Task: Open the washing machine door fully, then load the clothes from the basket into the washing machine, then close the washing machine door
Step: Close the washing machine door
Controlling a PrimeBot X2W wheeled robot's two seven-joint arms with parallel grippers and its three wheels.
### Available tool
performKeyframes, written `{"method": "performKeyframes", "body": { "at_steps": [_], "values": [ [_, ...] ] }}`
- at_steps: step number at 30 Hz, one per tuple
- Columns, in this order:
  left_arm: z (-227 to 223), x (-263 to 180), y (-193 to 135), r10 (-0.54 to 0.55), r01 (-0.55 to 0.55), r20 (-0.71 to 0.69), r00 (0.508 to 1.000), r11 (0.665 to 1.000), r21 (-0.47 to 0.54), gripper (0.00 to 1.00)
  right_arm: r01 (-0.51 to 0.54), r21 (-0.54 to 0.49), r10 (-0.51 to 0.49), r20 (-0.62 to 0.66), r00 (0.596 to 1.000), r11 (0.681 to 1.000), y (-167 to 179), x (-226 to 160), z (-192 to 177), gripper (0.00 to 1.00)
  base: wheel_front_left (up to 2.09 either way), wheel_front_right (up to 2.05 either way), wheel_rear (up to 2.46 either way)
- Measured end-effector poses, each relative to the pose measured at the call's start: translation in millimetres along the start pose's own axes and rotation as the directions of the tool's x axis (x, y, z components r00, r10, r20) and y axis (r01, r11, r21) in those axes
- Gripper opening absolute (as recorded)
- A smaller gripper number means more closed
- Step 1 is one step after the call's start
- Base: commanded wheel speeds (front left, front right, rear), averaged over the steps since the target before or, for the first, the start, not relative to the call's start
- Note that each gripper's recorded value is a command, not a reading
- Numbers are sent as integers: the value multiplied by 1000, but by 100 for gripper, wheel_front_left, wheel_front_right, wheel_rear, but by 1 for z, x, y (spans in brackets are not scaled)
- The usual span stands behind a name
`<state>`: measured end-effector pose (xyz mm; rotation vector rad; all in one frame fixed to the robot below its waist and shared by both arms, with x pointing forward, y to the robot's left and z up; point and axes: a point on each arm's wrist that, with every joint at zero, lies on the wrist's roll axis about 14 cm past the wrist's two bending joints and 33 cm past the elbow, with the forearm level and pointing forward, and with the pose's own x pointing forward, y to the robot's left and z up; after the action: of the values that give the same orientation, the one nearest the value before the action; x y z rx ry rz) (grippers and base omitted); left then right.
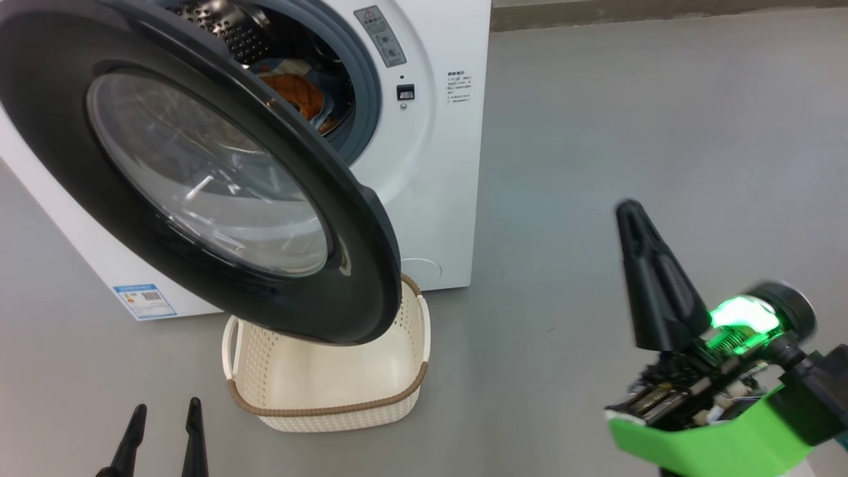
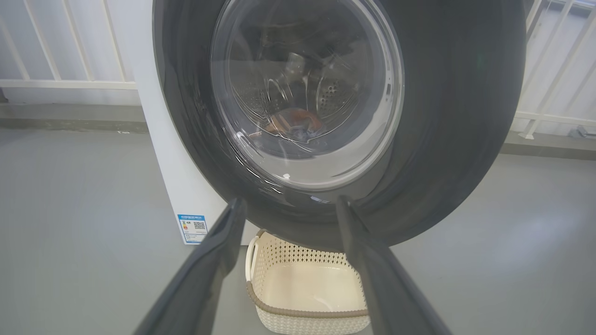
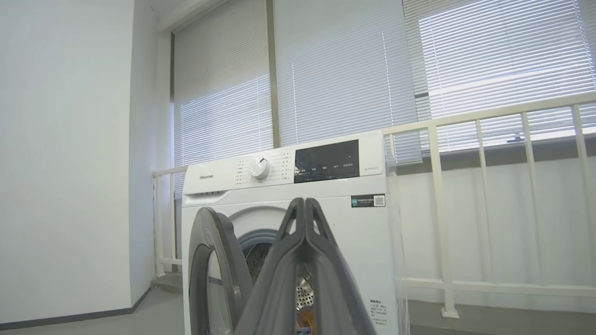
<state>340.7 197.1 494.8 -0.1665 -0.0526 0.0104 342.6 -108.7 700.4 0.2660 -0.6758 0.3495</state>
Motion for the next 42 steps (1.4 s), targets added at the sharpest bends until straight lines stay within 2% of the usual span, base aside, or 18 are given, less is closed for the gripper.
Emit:
{"method": "performKeyframes", "body": {
  "at_steps": [3,6,9,11,16,22,28,32,42],
  "values": [
    [-2,-1,1,4,-4,-6,1000,1000,-6,100,-126,36,124,61,990,991,34,15,14,0,0,0,0],
    [-4,-3,3,11,-11,-12,1000,1000,-8,100,-245,74,240,61,969,967,65,21,9,0,0,0,0],
    [-3,-2,4,15,-15,-10,1000,1000,-9,100,-340,116,340,17,940,933,93,21,-10,0,0,0,0],
    [-1,-1,5,20,-20,-1,1000,1000,-11,100,-424,158,434,-34,900,892,119,17,-32,0,0,0,0],
    [-1,-1,10,38,-38,-3,999,999,-17,100,-512,249,552,-128,824,822,152,3,-72,0,0,0,0],
    [-3,2,17,62,-62,-9,998,998,-22,100,-539,327,620,-243,746,777,168,-16,-121,0,0,0,0],
    [-4,8,23,84,-85,-14,996,996,-36,100,-523,356,629,-336,701,774,162,-26,-163,0,0,0,0],
    [-5,12,25,92,-92,-15,996,995,-38,100,-510,365,623,-362,693,779,157,-26,-178,0,0,0,0],
    [-16,16,33,121,-123,-48,991,991,-49,100,-432,334,542,-413,731,838,126,-7,-215,0,0,0,0]
  ]
}}
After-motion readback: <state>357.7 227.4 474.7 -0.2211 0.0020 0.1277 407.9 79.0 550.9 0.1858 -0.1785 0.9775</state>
